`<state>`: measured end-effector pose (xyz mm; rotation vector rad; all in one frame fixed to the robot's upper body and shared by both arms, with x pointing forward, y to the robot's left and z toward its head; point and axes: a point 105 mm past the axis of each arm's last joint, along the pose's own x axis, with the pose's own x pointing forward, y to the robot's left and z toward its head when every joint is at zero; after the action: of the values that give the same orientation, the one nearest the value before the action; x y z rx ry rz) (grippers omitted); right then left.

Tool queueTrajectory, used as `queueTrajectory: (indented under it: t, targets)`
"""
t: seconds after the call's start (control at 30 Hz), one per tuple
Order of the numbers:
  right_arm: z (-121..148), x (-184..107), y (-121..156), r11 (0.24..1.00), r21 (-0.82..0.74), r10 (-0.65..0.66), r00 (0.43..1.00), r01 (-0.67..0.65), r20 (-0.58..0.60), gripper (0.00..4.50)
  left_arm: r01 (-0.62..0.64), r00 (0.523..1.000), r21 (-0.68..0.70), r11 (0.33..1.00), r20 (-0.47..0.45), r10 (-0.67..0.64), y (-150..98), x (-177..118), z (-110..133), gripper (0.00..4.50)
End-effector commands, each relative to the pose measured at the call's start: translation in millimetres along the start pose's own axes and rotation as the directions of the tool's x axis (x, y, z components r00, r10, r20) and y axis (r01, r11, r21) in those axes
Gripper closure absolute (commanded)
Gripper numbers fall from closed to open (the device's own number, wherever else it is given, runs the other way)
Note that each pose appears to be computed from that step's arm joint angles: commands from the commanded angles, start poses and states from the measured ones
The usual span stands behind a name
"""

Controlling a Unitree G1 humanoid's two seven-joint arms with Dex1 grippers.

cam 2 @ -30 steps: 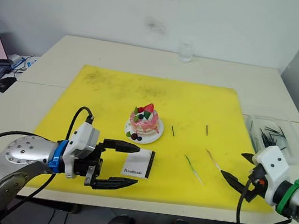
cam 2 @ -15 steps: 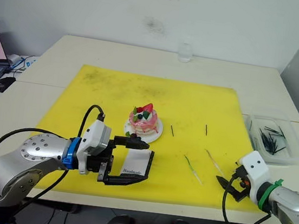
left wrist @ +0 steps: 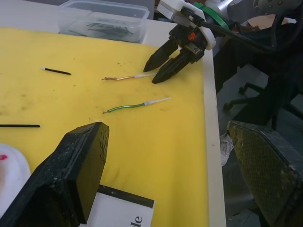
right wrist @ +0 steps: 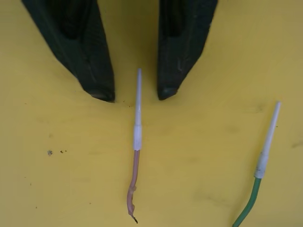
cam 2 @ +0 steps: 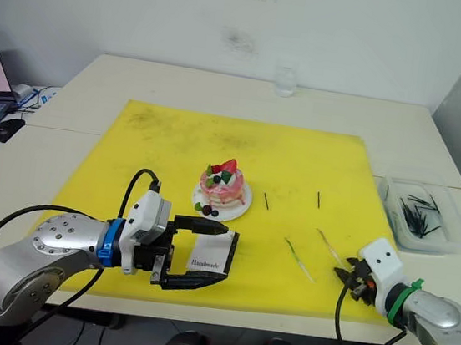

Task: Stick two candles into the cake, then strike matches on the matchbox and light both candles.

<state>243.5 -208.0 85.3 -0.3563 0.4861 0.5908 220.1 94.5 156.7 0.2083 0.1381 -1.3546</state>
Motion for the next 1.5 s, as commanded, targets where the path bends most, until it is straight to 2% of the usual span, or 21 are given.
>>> queueTrajectory:
  t: [0.03,0.17,0.37,0.47,0.53,0.67,0.73,0.9,1.0,1.07,1.13,1.23,1.33,1.5]
  targets:
    - [-1,-2,-5,1.0,-0.003,-0.026,1.0,0.026,-0.012,4.47,0.0,1.0,0.048,0.999,0.025,-0.001,-3,-2,10,0.0]
    - [3,-6,-3,1.0,0.027,-0.006,1.0,0.006,-0.001,4.47,-0.018,1.0,0.034,0.999,0.024,0.017,-1,-5,9,0.0]
    - [22,-19,-6,0.998,0.066,0.018,0.998,-0.022,0.067,4.47,-0.123,0.992,-0.051,0.991,0.006,0.124,18,-17,0,0.0]
    - [36,-24,-8,0.995,0.089,0.032,0.992,-0.043,0.126,4.47,-0.197,0.977,-0.051,0.979,-0.092,0.192,29,-21,-14,0.0]
    - [51,-25,-5,0.99,0.11,0.065,0.98,-0.087,0.189,4.47,-0.206,0.975,-0.087,0.975,-0.099,0.197,32,-20,-15,0.0]
    - [89,-23,7,0.963,0.175,0.134,0.925,-0.206,0.355,4.47,-0.15,0.988,-0.237,0.96,0.003,0.155,29,-13,1,0.0]
    - [111,-22,14,0.938,0.199,0.169,0.877,-0.283,0.451,4.47,-0.127,0.982,-0.303,0.944,0.092,0.162,33,-9,16,0.0]
    - [152,-25,40,0.846,0.208,0.291,0.751,-0.492,0.592,4.47,0.007,0.946,-0.467,0.884,0.289,0.145,32,3,52,0.0]
    - [178,-28,55,0.764,0.191,0.367,0.658,-0.617,0.657,4.47,0.142,0.9,-0.542,0.828,0.419,0.12,31,11,75,0.0]
    - [189,-30,63,0.716,0.191,0.401,0.62,-0.671,0.675,4.47,0.205,0.878,-0.564,0.8,0.468,0.104,29,14,85,0.0]
    - [194,-31,66,0.687,0.203,0.414,0.605,-0.698,0.68,4.47,0.22,0.869,-0.574,0.789,0.482,0.109,30,16,89,0.0]
    - [199,-36,74,0.628,0.213,0.451,0.574,-0.748,0.683,4.47,0.265,0.826,-0.583,0.768,0.548,0.131,35,18,102,0.0]
    - [200,-38,79,0.603,0.22,0.474,0.567,-0.767,0.674,4.47,0.308,0.791,-0.591,0.746,0.595,0.144,38,19,111,0.0]
    - [202,-39,82,0.592,0.231,0.479,0.567,-0.772,0.67,4.47,0.348,0.788,-0.596,0.723,0.604,0.118,34,20,112,0.0]
